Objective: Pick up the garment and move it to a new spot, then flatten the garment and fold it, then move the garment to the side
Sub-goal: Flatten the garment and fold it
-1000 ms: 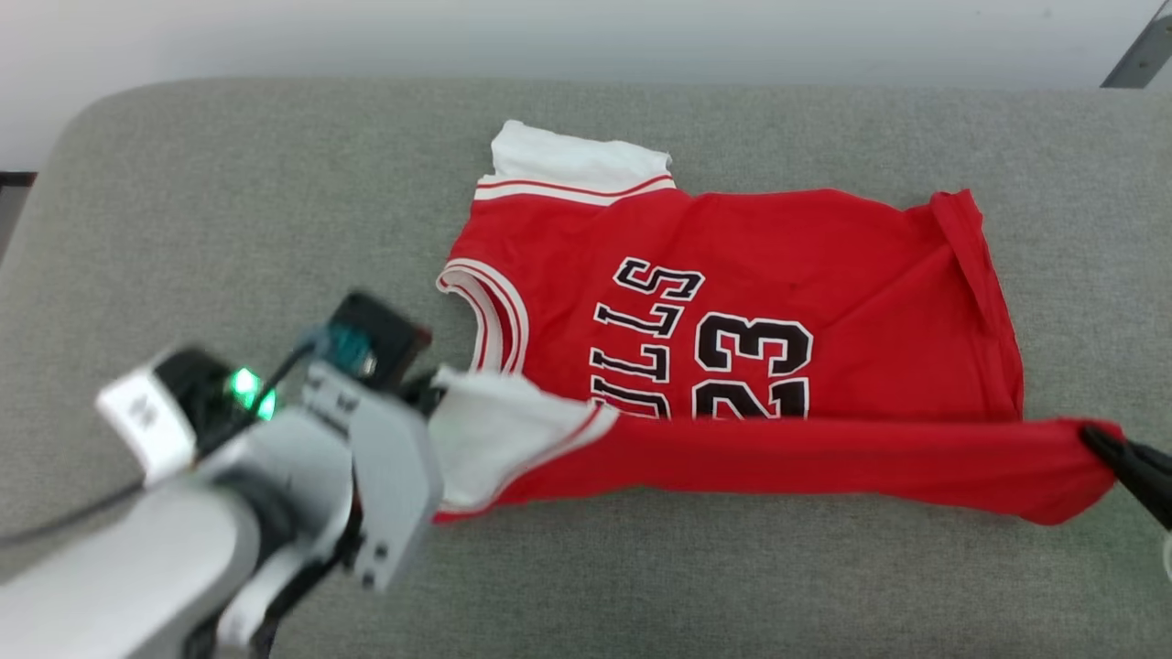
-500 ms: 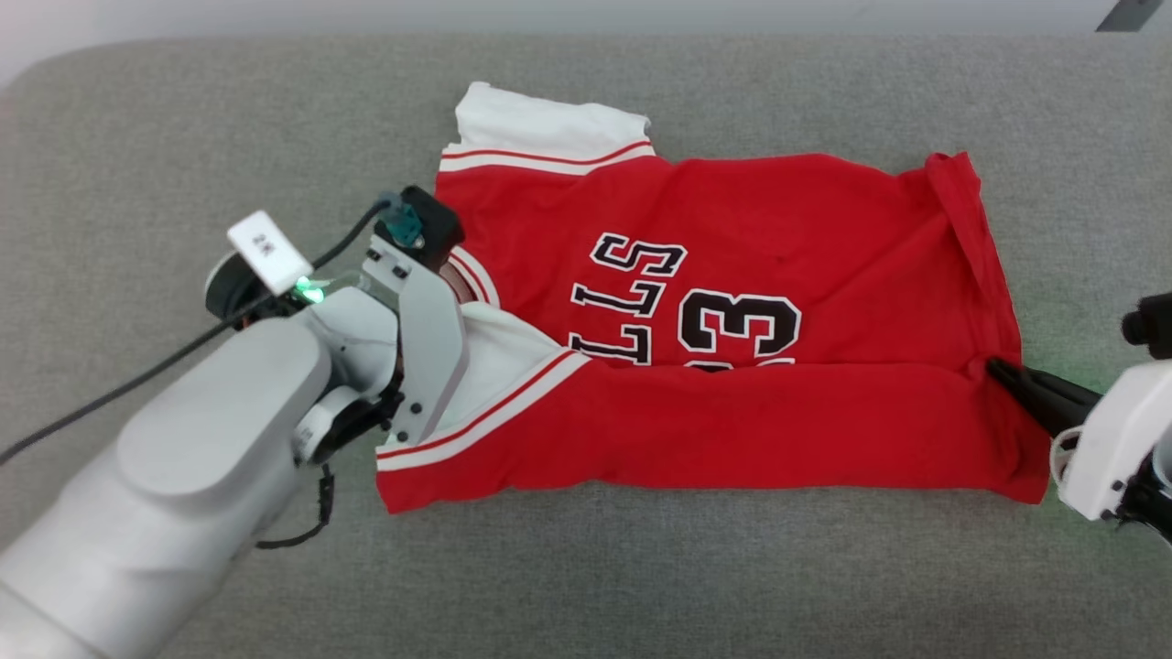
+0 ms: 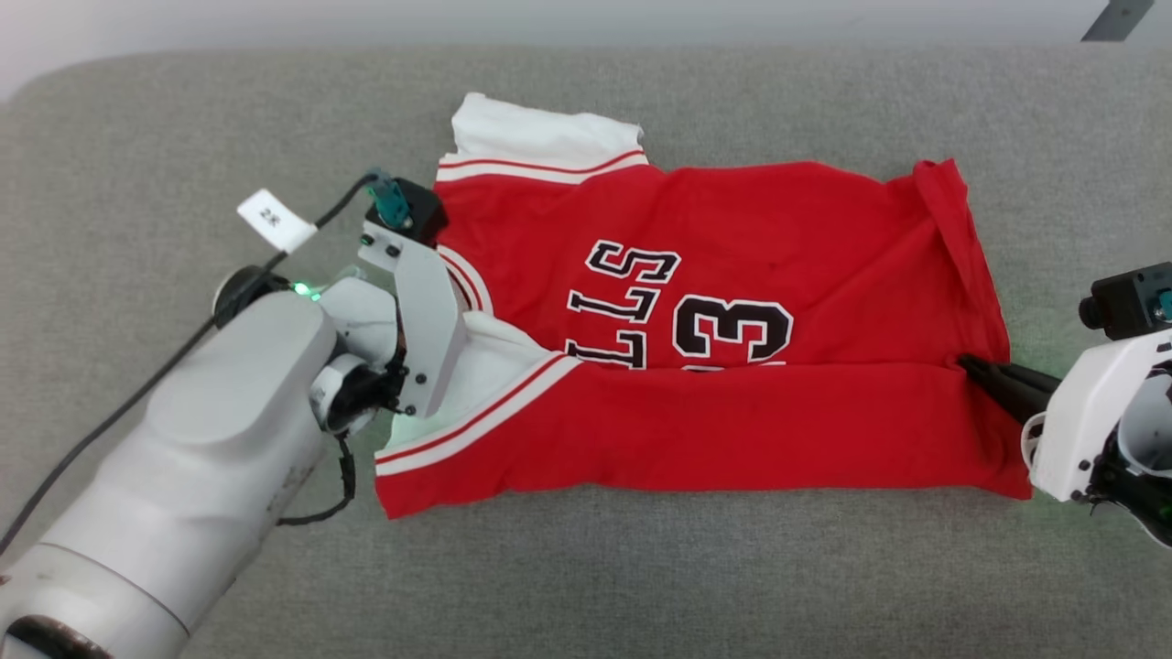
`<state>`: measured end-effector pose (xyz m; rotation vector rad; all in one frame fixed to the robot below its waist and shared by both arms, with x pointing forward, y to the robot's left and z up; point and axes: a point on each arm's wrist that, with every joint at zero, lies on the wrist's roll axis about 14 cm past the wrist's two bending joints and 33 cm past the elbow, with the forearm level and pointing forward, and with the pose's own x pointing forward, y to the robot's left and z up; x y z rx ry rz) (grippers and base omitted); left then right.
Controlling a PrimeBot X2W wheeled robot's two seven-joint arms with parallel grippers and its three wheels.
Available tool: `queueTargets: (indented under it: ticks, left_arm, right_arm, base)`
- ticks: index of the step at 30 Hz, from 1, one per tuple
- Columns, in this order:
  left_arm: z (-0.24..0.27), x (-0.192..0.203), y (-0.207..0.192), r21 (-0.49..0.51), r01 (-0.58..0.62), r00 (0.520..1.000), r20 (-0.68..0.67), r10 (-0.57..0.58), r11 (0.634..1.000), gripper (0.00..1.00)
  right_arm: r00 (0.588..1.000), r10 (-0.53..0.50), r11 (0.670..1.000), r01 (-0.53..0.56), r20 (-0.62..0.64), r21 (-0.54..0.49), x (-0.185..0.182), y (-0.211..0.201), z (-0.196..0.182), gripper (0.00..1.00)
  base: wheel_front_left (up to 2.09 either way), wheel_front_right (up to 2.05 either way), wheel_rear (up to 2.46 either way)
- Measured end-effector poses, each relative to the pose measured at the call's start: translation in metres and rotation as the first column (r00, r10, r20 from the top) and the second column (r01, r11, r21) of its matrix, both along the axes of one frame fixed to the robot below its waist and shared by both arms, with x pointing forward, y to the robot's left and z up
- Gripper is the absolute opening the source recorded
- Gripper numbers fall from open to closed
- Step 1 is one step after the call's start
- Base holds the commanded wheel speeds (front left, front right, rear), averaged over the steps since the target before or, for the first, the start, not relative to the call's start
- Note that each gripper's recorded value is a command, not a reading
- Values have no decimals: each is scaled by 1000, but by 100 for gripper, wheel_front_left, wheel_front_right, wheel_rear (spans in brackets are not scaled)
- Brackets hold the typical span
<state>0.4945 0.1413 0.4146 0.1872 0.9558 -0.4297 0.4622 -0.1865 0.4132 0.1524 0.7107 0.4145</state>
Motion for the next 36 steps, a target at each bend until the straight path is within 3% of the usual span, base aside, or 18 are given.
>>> queueTargets:
  ticks: [11, 18, 29, 36]
  left_arm:
    - [49, -3, 7, -46, -17, 986, 167, 25, 999, 100]
    - [55, -32, 17, -71, -50, 982, 178, 62, 996, 100]
    - [31, -88, 13, -93, -132, 989, 61, 138, 987, 100]
    - [12, -99, 19, -68, -192, 981, 16, 193, 979, 100]
  right_arm:
    - [966, -47, 998, 34, 252, 56, 12, -9, 58, 100]
    - [882, -117, 991, 74, 456, 112, 10, -23, 94, 100]
    - [774, -249, 968, 186, 583, 166, -6, -59, 119, 100]
    - [709, -322, 947, 241, 628, 213, -24, -67, 125, 100]
  base:
    - [0, 0, 0]
    - [0, 0, 0]
    - [0, 0, 0]
    - [0, 0, 0]
